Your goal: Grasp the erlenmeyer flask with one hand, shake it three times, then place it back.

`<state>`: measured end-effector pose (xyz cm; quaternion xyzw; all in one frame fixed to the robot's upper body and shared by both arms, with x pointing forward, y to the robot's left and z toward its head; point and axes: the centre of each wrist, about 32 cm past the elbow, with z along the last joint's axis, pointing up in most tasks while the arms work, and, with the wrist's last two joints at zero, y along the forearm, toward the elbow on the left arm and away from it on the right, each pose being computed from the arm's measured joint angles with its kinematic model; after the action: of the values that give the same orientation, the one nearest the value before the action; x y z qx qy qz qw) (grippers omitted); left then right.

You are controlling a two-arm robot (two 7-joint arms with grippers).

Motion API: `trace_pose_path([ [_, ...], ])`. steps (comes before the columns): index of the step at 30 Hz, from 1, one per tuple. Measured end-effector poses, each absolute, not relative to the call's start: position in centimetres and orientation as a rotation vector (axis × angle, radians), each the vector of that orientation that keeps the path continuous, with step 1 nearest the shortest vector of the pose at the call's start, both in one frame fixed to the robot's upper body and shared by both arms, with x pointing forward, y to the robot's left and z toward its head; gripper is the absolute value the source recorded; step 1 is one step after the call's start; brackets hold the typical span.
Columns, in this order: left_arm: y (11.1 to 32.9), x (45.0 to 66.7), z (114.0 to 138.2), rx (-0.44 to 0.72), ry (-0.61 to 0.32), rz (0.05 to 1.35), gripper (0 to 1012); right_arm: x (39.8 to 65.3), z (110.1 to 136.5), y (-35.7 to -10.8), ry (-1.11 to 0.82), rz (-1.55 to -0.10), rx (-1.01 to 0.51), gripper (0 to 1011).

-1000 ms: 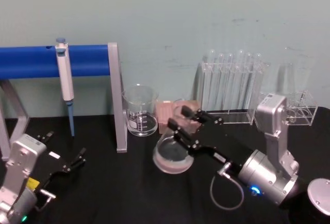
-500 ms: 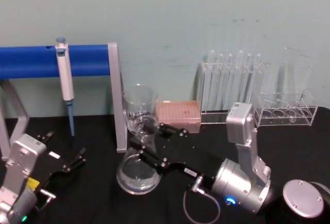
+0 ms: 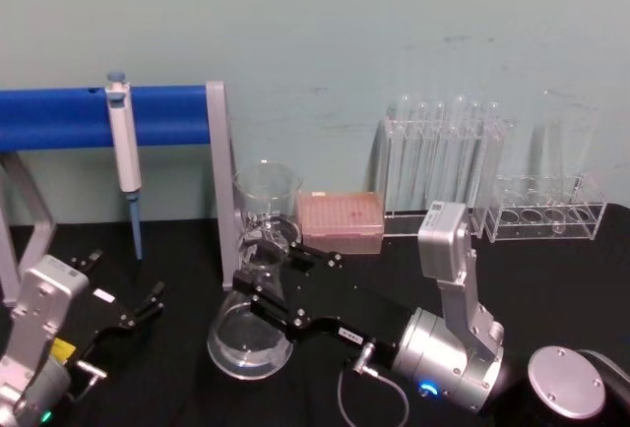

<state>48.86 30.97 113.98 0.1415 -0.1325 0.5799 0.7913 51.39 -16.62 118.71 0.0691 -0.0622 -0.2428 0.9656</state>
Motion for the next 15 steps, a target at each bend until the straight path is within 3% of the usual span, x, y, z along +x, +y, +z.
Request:
trace_pose_path([
  [8, 31.0, 48.9, 114.0, 0.304, -0.285, 1.248, 1001, 51.5, 118.6, -17.3, -0.127, -0.55, 0.145, 457],
  [15, 31.0, 48.9, 114.0, 0.304, -0.285, 1.248, 1001, 51.6, 118.8, -19.6, -0.139, -0.674, 0.144, 457],
])
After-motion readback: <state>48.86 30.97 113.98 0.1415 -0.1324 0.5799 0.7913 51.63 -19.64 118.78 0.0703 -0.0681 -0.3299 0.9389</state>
